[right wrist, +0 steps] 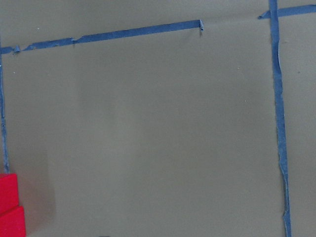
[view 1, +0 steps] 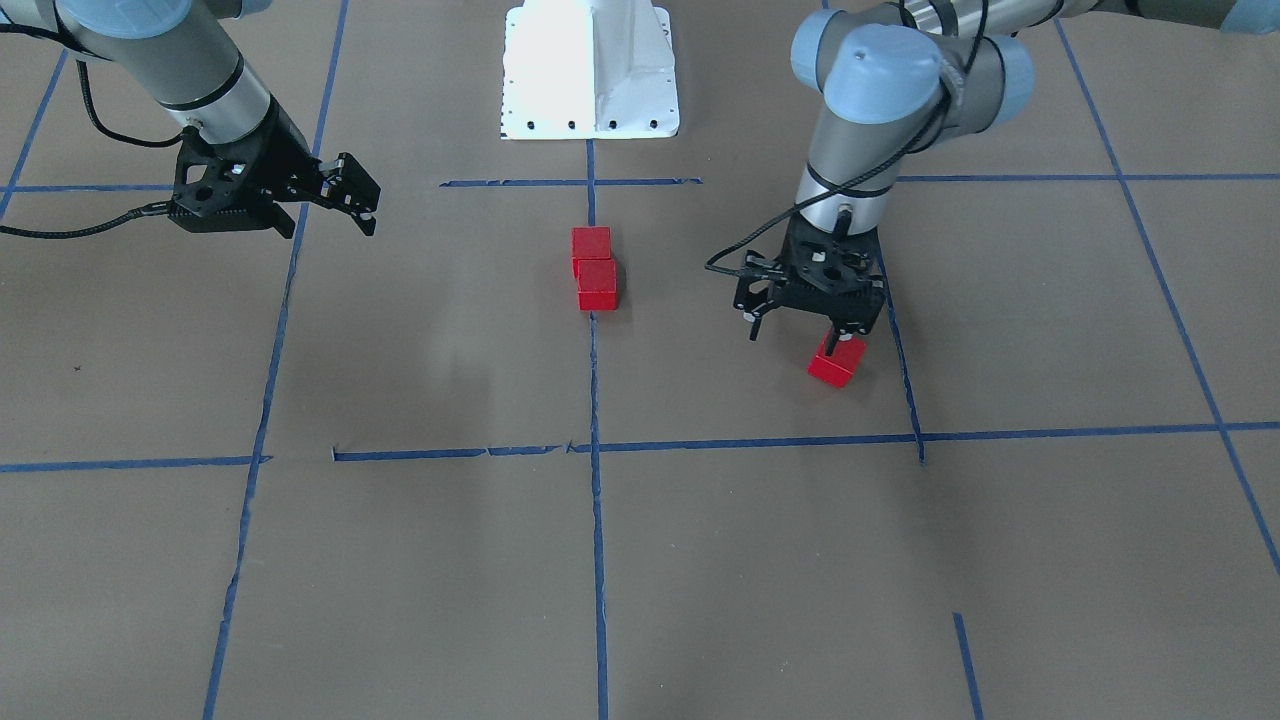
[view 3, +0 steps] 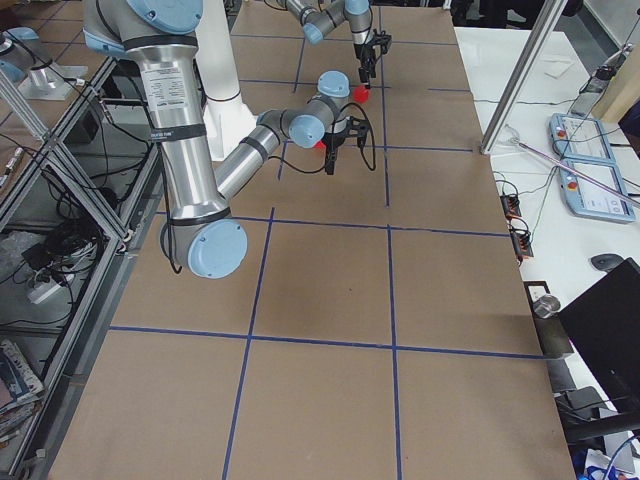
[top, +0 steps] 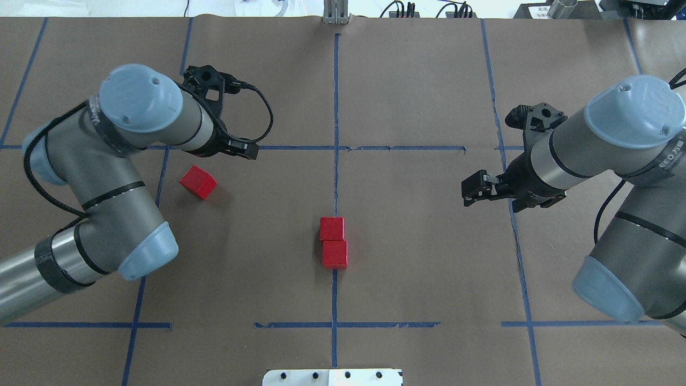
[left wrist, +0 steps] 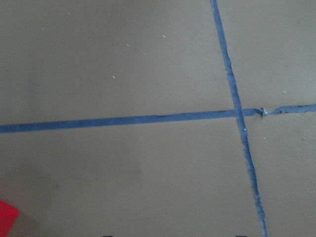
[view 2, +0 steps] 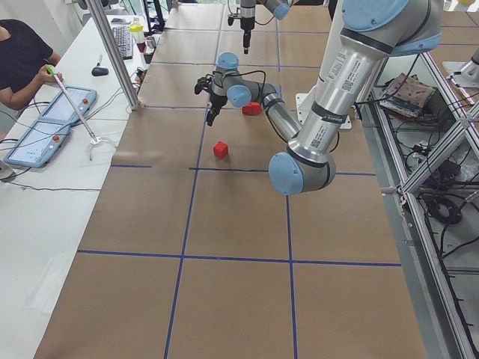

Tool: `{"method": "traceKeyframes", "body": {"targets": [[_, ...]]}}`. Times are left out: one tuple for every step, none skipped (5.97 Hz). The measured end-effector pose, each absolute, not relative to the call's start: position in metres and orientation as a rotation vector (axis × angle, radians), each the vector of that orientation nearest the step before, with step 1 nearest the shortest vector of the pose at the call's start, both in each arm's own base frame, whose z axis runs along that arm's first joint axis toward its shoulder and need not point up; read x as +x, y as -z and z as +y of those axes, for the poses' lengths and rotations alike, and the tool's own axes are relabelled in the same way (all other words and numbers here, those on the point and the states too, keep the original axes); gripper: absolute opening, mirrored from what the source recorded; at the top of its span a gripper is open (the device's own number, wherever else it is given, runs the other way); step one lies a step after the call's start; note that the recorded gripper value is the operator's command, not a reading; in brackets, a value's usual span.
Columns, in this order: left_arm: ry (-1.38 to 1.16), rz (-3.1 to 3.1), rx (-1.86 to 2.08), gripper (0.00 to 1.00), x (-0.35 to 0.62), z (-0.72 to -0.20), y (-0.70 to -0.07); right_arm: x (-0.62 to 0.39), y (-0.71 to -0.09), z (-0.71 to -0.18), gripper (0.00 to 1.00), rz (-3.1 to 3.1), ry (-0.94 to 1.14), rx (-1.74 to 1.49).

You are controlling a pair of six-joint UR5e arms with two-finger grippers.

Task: Form red blocks into L shape at center
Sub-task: 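Open the left gripper and move it to the last red cube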

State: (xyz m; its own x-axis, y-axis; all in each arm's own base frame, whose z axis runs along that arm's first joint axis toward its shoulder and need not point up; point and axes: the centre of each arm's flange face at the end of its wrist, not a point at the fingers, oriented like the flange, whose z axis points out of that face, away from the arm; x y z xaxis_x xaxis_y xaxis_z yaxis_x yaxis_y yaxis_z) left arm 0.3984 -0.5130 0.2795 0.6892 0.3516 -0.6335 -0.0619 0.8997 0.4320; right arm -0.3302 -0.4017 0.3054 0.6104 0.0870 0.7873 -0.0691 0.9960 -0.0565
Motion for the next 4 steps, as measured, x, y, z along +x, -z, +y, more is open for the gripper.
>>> {"method": "traceKeyframes", "body": {"targets": [[-0.338, 0.761, 0.390, 1.00, 0.382, -0.527, -0.303, -0.331, -0.305, -0.401, 1.00, -0.911, -0.089, -0.021], [-0.386, 0.755, 0.366, 1.00, 0.380, -0.534, -0.319, -0.331, -0.304, -0.401, 1.00, -0.912, -0.089, -0.021], [-0.398, 0.755, 0.337, 1.00, 0.385, -0.537, -0.332, -0.331, -0.304, -0.401, 1.00, -0.913, -0.088, -0.020], [-0.399, 0.763, 0.312, 1.00, 0.391, -0.538, -0.340, -0.331, -0.303, -0.401, 1.00, -0.915, -0.087, -0.019]]}}
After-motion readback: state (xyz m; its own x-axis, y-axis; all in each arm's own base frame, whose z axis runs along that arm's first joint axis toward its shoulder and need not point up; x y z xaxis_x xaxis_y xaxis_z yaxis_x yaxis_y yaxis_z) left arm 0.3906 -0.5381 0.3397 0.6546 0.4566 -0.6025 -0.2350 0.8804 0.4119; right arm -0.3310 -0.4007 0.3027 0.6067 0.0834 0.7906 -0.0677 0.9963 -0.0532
